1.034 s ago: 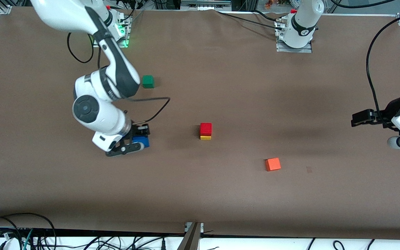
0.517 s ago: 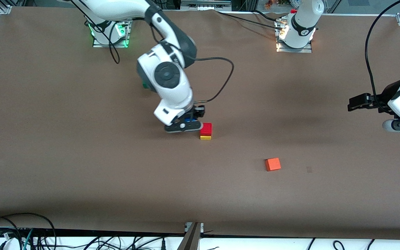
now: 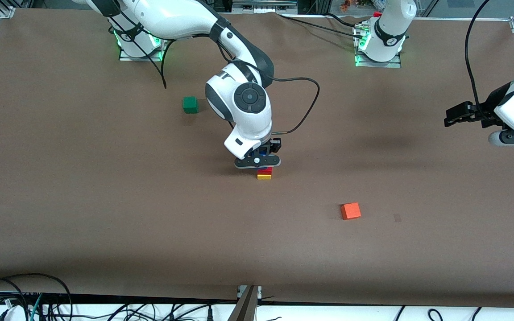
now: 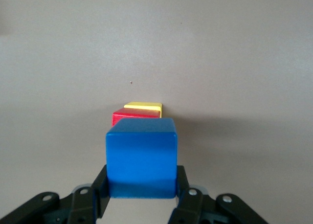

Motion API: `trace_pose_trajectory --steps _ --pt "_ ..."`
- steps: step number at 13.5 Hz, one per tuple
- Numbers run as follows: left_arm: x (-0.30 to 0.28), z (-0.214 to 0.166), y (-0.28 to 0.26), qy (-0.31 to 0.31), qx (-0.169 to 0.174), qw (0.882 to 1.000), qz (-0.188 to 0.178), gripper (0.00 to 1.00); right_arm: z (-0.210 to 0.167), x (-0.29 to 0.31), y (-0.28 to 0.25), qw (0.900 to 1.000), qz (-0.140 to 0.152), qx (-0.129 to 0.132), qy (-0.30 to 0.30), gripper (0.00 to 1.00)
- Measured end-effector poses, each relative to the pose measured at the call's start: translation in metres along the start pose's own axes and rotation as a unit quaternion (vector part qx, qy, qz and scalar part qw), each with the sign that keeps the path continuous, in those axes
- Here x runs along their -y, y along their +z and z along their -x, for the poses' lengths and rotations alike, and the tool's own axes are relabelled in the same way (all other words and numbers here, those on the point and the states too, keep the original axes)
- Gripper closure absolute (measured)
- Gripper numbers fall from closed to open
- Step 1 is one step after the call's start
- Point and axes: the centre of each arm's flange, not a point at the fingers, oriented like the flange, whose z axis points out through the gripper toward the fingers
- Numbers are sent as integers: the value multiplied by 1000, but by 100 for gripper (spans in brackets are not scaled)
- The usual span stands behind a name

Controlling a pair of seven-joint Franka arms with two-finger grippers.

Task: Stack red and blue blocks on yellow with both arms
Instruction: 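Lower the blue cube onto the red cube and open the right gripper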

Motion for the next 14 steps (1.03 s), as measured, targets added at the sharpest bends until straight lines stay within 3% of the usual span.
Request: trace_pose_trajectory --steps 14 --pt "16 -3 2 -13 -6 1000 3 0 9 15 16 1000 4 -16 -4 45"
